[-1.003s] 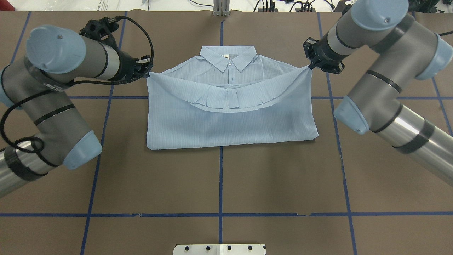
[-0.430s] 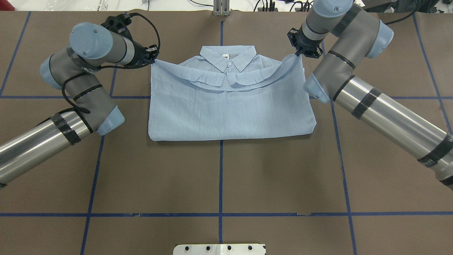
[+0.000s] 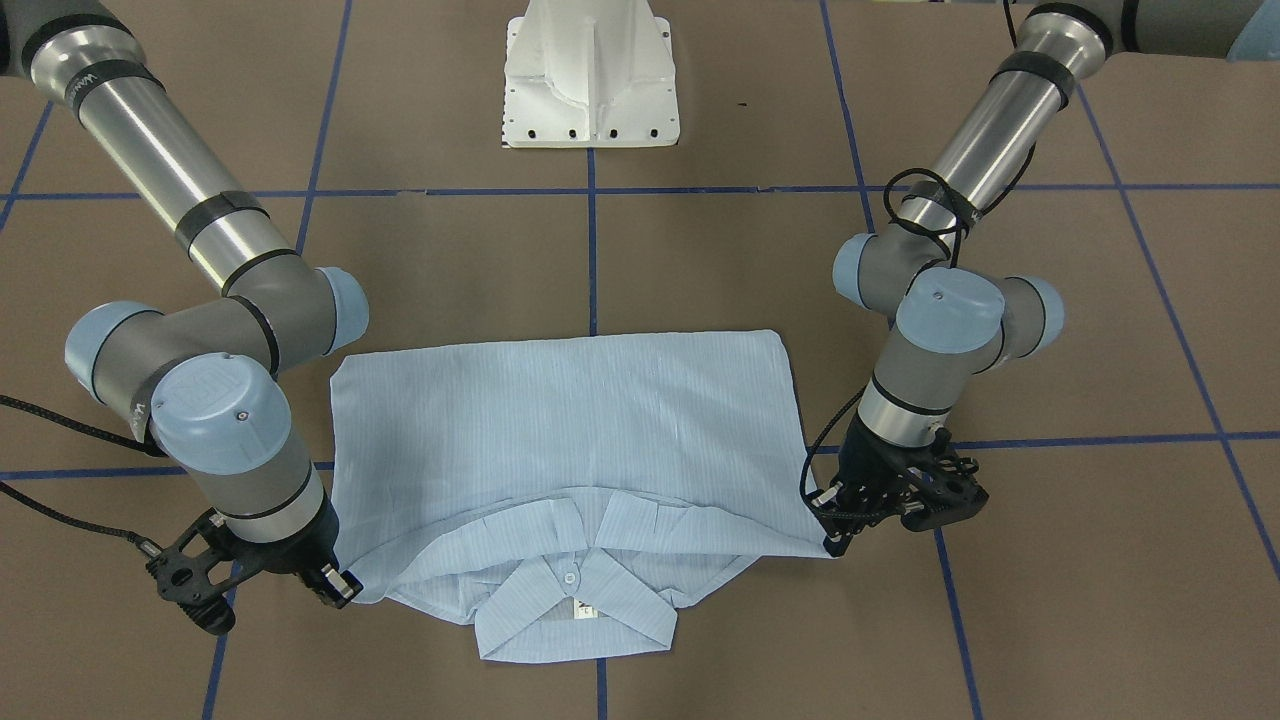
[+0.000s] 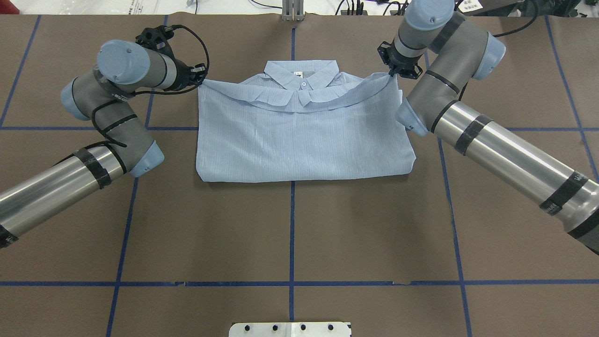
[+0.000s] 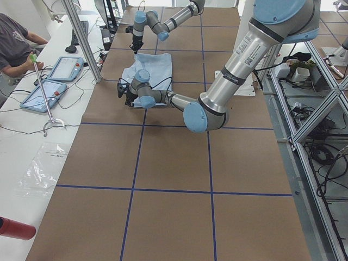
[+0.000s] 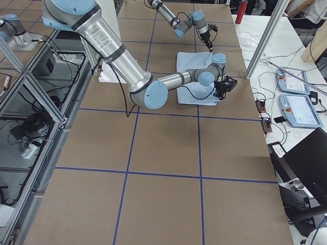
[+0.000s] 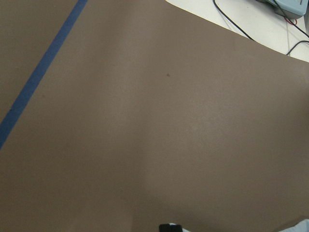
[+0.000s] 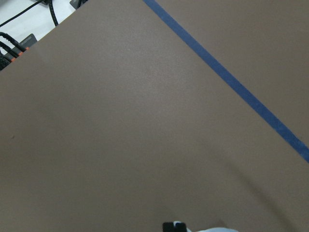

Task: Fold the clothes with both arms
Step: 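Lay the hem near the collar and open both grippers, then lower the right gripper to the folded shirt's corner nearest it and grasp, then drag the shirt corner toward the robot with the right gripper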

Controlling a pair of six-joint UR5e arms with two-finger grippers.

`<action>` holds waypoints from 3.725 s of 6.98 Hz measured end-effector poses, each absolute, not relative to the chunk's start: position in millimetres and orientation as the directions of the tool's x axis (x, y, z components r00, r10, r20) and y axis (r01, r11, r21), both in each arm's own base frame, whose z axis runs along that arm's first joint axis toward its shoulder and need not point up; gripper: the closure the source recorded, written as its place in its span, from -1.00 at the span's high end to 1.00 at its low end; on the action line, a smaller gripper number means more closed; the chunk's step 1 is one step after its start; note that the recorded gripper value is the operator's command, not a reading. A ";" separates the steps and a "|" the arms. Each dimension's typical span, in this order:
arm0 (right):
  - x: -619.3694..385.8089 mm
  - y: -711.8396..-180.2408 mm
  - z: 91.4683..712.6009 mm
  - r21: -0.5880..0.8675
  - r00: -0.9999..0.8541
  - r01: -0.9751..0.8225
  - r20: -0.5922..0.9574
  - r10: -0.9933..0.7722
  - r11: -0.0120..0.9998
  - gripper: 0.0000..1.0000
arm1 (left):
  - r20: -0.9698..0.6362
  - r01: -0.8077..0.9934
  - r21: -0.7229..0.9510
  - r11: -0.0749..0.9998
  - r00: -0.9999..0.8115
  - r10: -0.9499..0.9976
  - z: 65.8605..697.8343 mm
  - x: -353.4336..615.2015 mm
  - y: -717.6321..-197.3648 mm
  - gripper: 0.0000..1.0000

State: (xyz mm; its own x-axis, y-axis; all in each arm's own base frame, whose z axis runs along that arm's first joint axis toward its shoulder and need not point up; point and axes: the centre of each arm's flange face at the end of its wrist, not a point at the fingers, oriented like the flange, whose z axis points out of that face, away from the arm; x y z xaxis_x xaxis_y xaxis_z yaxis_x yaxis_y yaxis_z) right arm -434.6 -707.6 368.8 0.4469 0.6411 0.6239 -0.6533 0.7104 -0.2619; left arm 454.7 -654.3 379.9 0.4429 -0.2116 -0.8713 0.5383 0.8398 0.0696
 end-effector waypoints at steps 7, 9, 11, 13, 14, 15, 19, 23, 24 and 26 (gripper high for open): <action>-396.1 -582.2 365.4 -0.325 0.346 -0.606 0.715 0.608 0.726 1.00 | -0.898 0.529 0.122 0.840 0.419 -0.134 370.4 426.8 -638.0 0.37; -403.9 -514.8 389.9 -0.365 0.346 -0.589 0.692 0.633 0.721 0.99 | -0.900 0.531 0.125 0.838 0.417 -0.130 371.8 422.8 -634.1 0.37; -415.6 -490.1 408.5 -0.369 0.377 -0.575 0.672 0.637 0.730 0.68 | -0.902 0.535 0.127 0.835 0.413 -0.127 370.3 419.6 -632.1 0.37; -424.4 -478.9 417.1 -0.371 0.398 -0.563 0.662 0.635 0.739 -0.85 | -0.902 0.536 0.128 0.834 0.413 -0.127 372.1 415.9 -627.6 0.36; -426.8 -476.6 420.5 -0.371 0.404 -0.561 0.657 0.636 0.740 -1.00 | -0.901 0.536 0.128 0.835 0.415 -0.128 373.7 415.2 -626.9 0.36; -426.9 -474.7 423.9 -0.373 0.410 -0.558 0.653 0.637 0.741 -1.00 | -0.900 0.535 0.129 0.835 0.416 -0.128 374.6 415.1 -626.6 0.35; -411.5 -450.5 429.5 -0.431 0.424 -0.497 0.637 0.644 0.753 -1.00 | -0.900 0.534 0.130 0.836 0.417 -0.126 374.9 414.3 -626.7 0.35; -383.9 -356.3 379.2 -0.531 0.384 -0.390 0.649 0.657 0.752 -1.00 | -0.904 0.534 0.130 0.835 0.411 -0.122 373.4 411.3 -623.0 0.35; -386.8 -310.1 361.3 -0.561 0.399 -0.329 0.646 0.651 0.759 -1.00 | -0.911 0.534 0.132 0.835 0.397 -0.110 368.3 404.3 -613.9 0.35; -404.5 -207.7 347.3 -0.589 0.509 -0.155 0.640 0.575 0.793 0.98 | -0.934 0.492 0.115 0.863 0.350 -0.075 363.3 375.2 -571.1 0.37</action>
